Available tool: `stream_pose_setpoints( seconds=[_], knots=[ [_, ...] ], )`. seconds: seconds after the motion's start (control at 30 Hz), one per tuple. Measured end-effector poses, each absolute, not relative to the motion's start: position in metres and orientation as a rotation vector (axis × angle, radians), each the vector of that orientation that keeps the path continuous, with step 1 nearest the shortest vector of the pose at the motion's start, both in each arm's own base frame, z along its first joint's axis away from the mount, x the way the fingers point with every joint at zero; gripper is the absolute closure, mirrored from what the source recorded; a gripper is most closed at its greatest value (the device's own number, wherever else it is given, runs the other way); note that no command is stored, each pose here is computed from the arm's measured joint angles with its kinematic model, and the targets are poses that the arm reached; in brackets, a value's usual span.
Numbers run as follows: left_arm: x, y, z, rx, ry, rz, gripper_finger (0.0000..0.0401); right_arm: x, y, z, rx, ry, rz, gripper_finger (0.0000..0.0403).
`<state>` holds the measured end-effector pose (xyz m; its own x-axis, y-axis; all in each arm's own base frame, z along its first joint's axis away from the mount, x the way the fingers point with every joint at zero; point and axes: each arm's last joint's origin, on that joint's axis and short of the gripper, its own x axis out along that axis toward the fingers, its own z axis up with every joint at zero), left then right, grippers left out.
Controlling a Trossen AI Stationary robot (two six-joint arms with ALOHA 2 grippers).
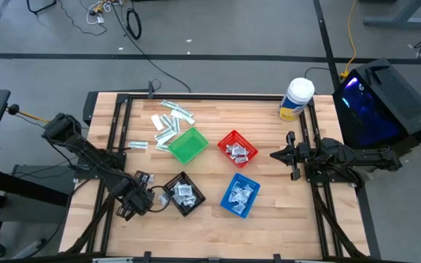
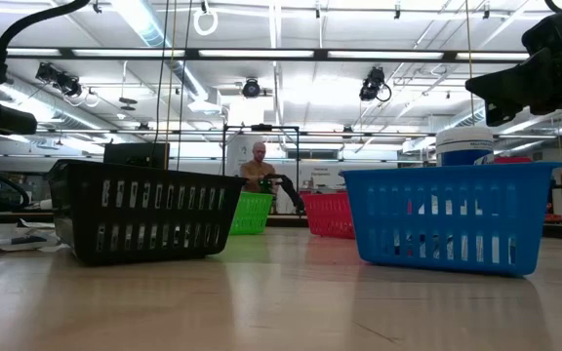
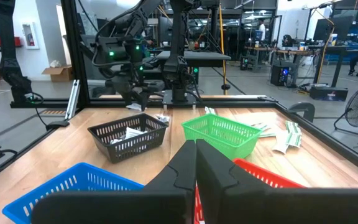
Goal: Pick & Place First Aid Supplies
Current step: Put the black towelette pack into the black bin
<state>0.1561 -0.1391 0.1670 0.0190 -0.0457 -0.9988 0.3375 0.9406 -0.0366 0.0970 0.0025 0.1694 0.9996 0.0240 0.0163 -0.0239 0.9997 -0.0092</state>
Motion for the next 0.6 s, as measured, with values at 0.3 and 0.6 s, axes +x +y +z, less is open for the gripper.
stream_pose_setpoints(
  seconds=[0.3,0.6],
  knots=[
    [0.1562,-0.1392,0.167,0.231,1.527,-0.299,0.0083,0.097,0.0025,0.1694,-0.009,-0.017,0.024,0.039],
    [0.1563,-0.1392,0.167,0.216,1.527,-0.28,0.0071,0.097,0.0025,0.1694,-0.009,-0.017,0.024,0.039]
  ],
)
